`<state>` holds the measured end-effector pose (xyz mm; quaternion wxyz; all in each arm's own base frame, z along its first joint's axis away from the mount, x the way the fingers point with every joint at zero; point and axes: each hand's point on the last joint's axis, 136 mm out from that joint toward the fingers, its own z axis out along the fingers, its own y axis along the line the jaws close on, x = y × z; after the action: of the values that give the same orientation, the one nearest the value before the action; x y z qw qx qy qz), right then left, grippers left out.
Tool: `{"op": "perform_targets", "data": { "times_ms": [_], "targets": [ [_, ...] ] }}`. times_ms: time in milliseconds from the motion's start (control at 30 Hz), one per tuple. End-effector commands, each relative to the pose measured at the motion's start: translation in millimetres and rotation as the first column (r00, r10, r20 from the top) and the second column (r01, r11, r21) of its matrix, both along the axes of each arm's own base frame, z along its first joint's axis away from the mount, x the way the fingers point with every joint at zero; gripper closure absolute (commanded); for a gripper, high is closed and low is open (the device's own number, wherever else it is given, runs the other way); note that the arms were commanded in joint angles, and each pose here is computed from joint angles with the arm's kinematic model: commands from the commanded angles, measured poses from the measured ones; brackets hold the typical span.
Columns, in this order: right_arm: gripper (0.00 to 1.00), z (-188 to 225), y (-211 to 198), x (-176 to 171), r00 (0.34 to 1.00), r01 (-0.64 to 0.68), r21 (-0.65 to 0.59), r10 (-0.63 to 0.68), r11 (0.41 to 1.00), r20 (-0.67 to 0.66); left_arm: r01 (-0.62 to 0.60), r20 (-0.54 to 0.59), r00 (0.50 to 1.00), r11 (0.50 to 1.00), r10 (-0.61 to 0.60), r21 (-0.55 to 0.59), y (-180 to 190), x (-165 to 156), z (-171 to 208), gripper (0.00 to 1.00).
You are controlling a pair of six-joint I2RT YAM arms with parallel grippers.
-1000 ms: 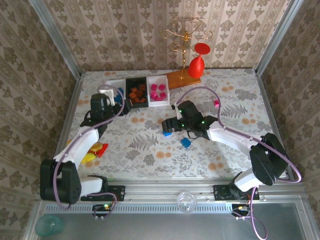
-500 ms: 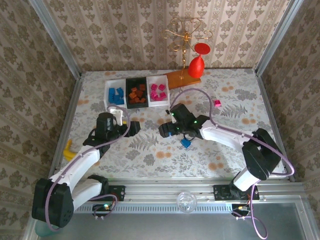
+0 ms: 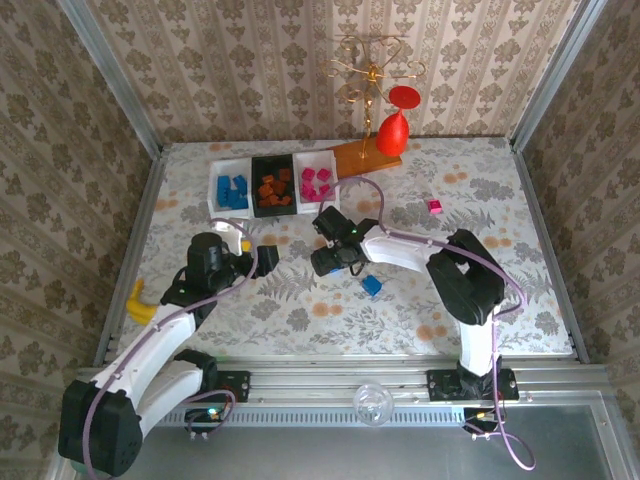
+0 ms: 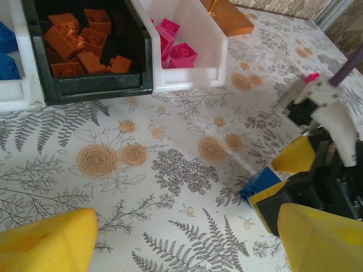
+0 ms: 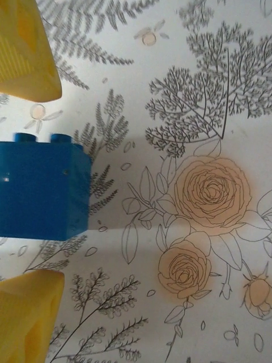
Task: Sort the legos into containers by color
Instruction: Pick up the lego from the center of the table.
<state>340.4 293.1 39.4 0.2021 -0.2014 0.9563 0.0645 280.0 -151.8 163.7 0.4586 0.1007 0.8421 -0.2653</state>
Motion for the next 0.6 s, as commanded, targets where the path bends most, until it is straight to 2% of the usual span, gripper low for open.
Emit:
{"op": "perform_targets", "data": {
  "times_ms": [0,167,267,400,467,567],
  "targets": [
    [0.27,-9.6,-2.3,-1.9,1.000,-0.012,-0.054,0.011,0.998,-0.027,-0.019,0.006,1.000,0.999,0.019,0.038,5.9,-1.3,-5.1,0.16],
    [0.44,-16.4,1.9,0.1,0.999,-0.013,-0.051,0.011,0.999,-0.031,-0.056,0.004,0.998,0.997,0.056,0.055,12.5,0.5,-7.5,0.16],
    [0.53,-7.3,7.1,3.0,1.000,-0.016,-0.018,0.016,1.000,-0.011,-0.113,0.019,0.994,0.991,0.111,0.069,22.7,2.1,-6.3,0.16],
    [0.59,30.6,38.4,11.3,0.998,-0.046,0.173,0.037,0.984,0.055,-0.230,0.070,0.972,0.970,0.225,0.078,46.1,1.9,1.7,0.15],
    [0.61,51.7,61.8,17.3,0.996,-0.066,0.301,0.043,0.951,0.082,-0.306,0.097,0.950,0.948,0.298,0.083,63.0,0.6,8.1,0.15],
    [0.63,83.2,100.8,30.7,0.992,-0.100,0.479,0.047,0.872,0.121,-0.396,0.140,0.913,0.915,0.384,0.074,85.2,-4.1,18.7,0.14]
  ]
}}
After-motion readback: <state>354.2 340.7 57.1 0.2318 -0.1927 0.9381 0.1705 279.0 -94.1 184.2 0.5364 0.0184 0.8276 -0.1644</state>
